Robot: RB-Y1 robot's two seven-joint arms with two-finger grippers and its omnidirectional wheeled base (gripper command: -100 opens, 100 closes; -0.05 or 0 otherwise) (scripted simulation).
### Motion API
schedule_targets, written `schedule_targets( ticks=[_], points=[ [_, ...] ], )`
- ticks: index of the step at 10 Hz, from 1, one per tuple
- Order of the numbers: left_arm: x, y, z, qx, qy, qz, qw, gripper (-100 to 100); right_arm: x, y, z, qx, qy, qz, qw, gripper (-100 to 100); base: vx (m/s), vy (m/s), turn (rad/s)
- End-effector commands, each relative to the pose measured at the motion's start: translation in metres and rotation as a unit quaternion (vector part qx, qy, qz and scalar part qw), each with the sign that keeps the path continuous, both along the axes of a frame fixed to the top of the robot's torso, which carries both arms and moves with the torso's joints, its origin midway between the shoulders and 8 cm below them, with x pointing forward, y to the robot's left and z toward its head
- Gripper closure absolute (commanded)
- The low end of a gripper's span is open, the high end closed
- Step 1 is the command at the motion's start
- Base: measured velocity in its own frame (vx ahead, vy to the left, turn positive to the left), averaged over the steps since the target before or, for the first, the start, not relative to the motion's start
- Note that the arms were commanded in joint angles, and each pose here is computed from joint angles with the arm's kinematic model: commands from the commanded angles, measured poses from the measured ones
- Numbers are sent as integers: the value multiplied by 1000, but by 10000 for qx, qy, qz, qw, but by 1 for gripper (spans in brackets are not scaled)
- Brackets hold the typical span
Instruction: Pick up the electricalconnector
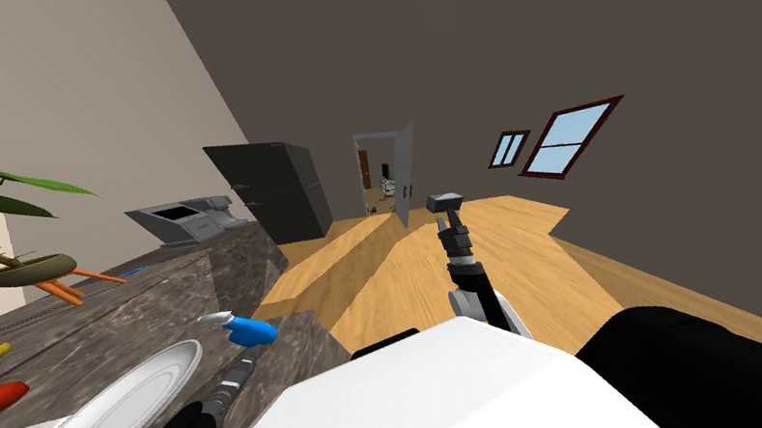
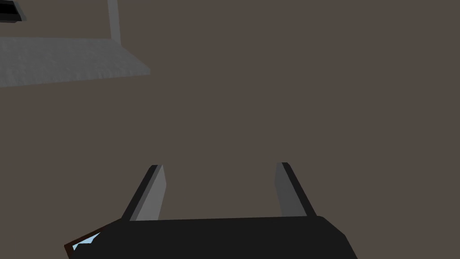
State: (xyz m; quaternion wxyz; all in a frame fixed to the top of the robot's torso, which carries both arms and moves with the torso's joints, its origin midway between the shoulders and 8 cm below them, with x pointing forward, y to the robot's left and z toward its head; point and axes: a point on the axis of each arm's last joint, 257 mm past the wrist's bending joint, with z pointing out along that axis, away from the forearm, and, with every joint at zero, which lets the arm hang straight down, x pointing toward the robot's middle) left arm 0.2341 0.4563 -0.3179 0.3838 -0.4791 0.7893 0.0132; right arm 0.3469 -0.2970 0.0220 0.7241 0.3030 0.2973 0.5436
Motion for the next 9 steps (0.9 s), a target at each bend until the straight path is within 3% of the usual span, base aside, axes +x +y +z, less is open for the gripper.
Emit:
schedule_targets(
  ticks=[1, 9],
  points=[
    [4, 12, -4, 11, 5, 121, 9999, -100, 0, 0, 0, 0, 0, 0, 10000, 0, -61, -1, -171],
    [21, 61, -14, 16, -17, 648, 9979, -100, 0, 0, 0, 1, -1, 1, 10000, 0, -72, -21, -138]
  ],
)
